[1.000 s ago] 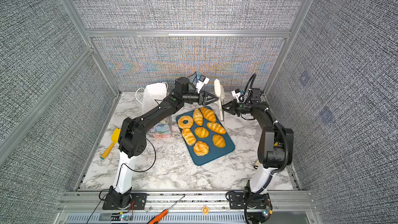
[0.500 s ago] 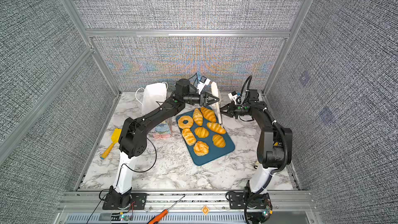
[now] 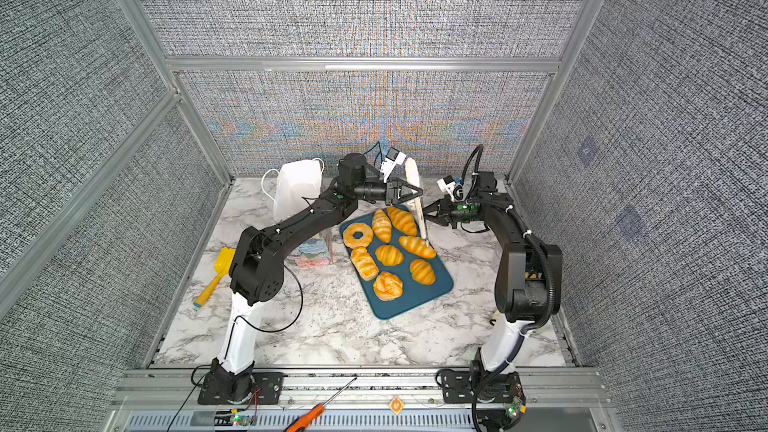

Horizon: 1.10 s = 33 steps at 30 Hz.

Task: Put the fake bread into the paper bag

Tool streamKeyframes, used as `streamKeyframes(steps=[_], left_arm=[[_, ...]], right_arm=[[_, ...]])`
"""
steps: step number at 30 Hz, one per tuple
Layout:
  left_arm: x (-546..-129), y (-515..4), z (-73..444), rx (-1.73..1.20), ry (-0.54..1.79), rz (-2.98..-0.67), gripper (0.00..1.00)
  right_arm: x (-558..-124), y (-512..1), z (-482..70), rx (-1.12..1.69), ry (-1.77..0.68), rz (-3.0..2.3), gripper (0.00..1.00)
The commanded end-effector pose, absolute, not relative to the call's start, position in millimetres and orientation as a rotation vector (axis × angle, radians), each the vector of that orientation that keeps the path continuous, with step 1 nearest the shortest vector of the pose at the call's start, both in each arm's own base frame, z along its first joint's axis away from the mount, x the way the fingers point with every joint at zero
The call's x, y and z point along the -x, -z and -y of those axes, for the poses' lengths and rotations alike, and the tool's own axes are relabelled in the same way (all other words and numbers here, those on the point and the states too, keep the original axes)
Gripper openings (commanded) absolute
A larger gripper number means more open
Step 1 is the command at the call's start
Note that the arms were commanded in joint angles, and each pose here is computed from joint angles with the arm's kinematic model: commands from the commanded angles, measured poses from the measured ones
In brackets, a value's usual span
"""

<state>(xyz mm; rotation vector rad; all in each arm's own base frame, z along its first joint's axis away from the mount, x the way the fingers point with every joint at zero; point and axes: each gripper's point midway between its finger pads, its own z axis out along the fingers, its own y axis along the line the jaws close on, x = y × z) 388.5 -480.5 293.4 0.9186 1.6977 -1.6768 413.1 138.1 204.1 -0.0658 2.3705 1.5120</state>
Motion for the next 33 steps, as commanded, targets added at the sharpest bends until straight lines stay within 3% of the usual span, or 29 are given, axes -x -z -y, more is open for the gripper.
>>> streamKeyframes(steps=[1, 11, 13, 17, 18, 28, 30, 33], left_arm=[[-384.1, -304.4, 480.2, -0.958, 1.689, -1.626, 0.19], [-384.1, -320.1, 480.8, -0.945, 1.722, -1.546, 0.08], [-384.1, -324.7, 481.0, -0.942, 1.729, -1.528, 0.08], [-385.7, -327.1, 481.4, -0.934, 1.728, -1.522, 0.08], [-385.7, -327.7, 481.2, -0.933, 1.727, -1.521, 0.08], [-393.7, -328.2, 483.3, -0.896, 1.682, -1.552, 0.08], [-394.0, -329.3, 484.0, -0.896, 1.684, -1.546, 0.08], [-393.7, -331.0, 486.1, -0.900, 1.686, -1.543, 0.09]], right_arm=[[-412.7, -207.6, -139.8, 0.071, -1.533, -2.366, 0.02], [-412.7, -212.1, -133.3, 0.100, -1.485, -2.353, 0.16], [-413.7, -211.1, -128.2, 0.088, -1.468, -2.351, 0.24], [-414.8, -214.6, -117.9, 0.073, -1.446, -2.320, 0.60], [-415.2, -217.0, -114.3, 0.067, -1.438, -2.299, 0.65], [-419.3, -237.2, -68.5, -0.081, -1.315, -2.109, 0.87], [-418.0, -241.5, -65.4, -0.094, -1.332, -2.067, 0.98], [-415.1, -247.1, -61.1, -0.125, -1.359, -1.999, 0.99]])
